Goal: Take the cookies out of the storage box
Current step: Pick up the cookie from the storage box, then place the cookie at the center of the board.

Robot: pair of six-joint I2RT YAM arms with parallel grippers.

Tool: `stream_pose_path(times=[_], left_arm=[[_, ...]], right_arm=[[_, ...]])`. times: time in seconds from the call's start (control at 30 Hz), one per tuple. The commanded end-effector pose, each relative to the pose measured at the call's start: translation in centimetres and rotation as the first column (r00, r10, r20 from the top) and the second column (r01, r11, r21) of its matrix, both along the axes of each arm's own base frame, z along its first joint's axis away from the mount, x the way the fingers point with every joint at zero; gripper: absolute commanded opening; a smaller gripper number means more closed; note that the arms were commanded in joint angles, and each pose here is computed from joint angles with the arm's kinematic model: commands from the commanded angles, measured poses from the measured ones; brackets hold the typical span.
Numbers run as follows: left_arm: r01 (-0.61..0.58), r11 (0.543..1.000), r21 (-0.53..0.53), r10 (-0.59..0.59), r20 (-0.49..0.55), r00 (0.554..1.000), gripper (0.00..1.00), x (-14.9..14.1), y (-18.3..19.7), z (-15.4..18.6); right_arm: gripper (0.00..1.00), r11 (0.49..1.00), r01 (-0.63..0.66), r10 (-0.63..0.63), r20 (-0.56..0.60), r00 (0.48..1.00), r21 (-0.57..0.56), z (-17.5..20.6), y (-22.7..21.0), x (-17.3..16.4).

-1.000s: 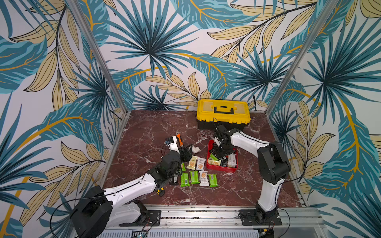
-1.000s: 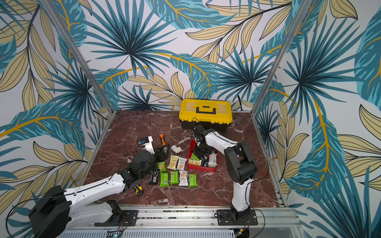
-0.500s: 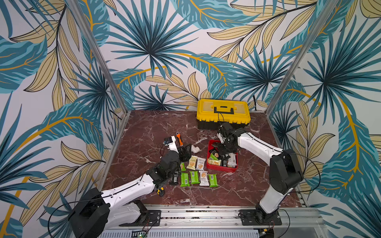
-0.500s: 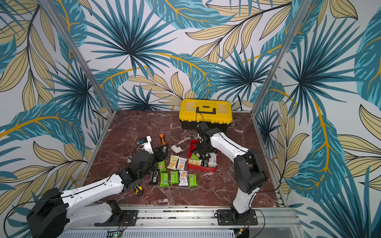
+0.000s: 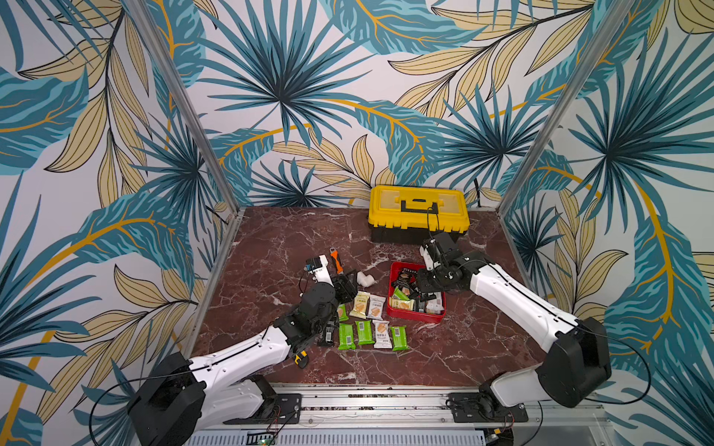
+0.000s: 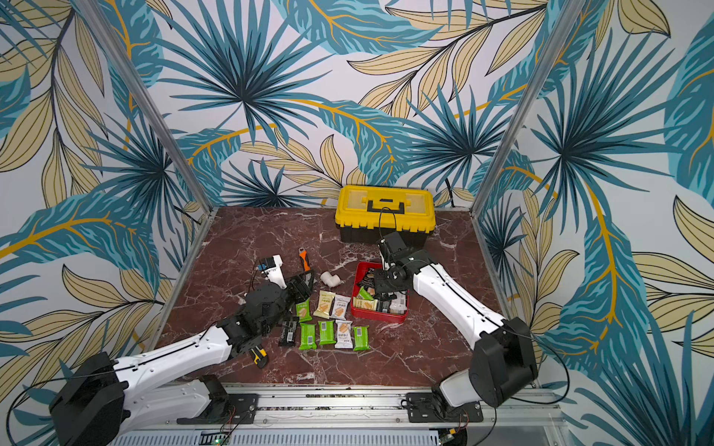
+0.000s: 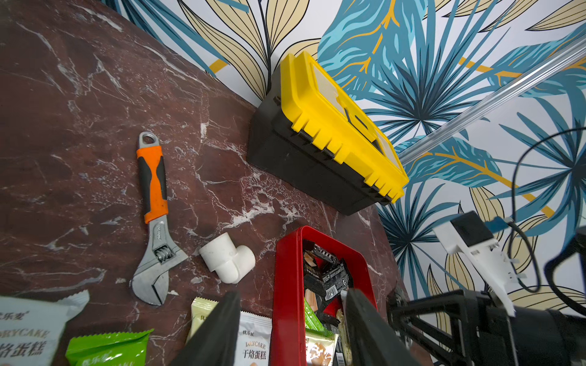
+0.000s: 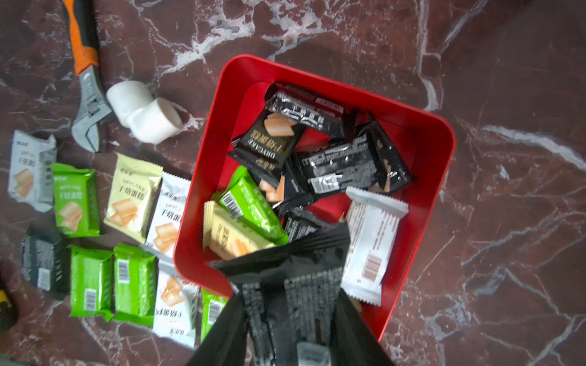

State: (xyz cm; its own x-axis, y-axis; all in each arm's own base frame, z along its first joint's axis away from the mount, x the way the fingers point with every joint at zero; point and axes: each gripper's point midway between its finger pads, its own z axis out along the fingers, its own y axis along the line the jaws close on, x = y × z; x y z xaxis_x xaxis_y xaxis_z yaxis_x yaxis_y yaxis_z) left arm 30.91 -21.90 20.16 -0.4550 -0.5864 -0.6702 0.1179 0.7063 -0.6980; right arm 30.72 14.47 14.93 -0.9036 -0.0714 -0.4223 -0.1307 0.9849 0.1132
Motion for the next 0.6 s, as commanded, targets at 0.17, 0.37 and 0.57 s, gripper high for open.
stream_pose_path(times=[0.17, 0.37, 0.57], left_arm=[[-0.022, 1.000, -0.003, 0.022, -0.036, 0.999, 0.58, 0.1, 0.4, -1.5], [-0.018, 1.000, -0.010, 0.018, -0.051, 0.999, 0.58, 0.1, 0.3, -1.8], [-0.020, 1.000, -0.008, 0.020, -0.059, 0.998, 0.58, -0.1, 0.4, -1.8]], right_arm=[[0.40, 0.996, 0.088, -0.086, -0.069, 0.994, 0.030, -2.6, 1.7, -7.7], [0.40, 0.991, 0.129, -0.124, -0.109, 0.986, 0.039, -6.6, 3.0, -10.0], [0.40, 0.988, 0.154, -0.152, -0.140, 0.978, 0.006, -9.9, 2.9, -10.0]])
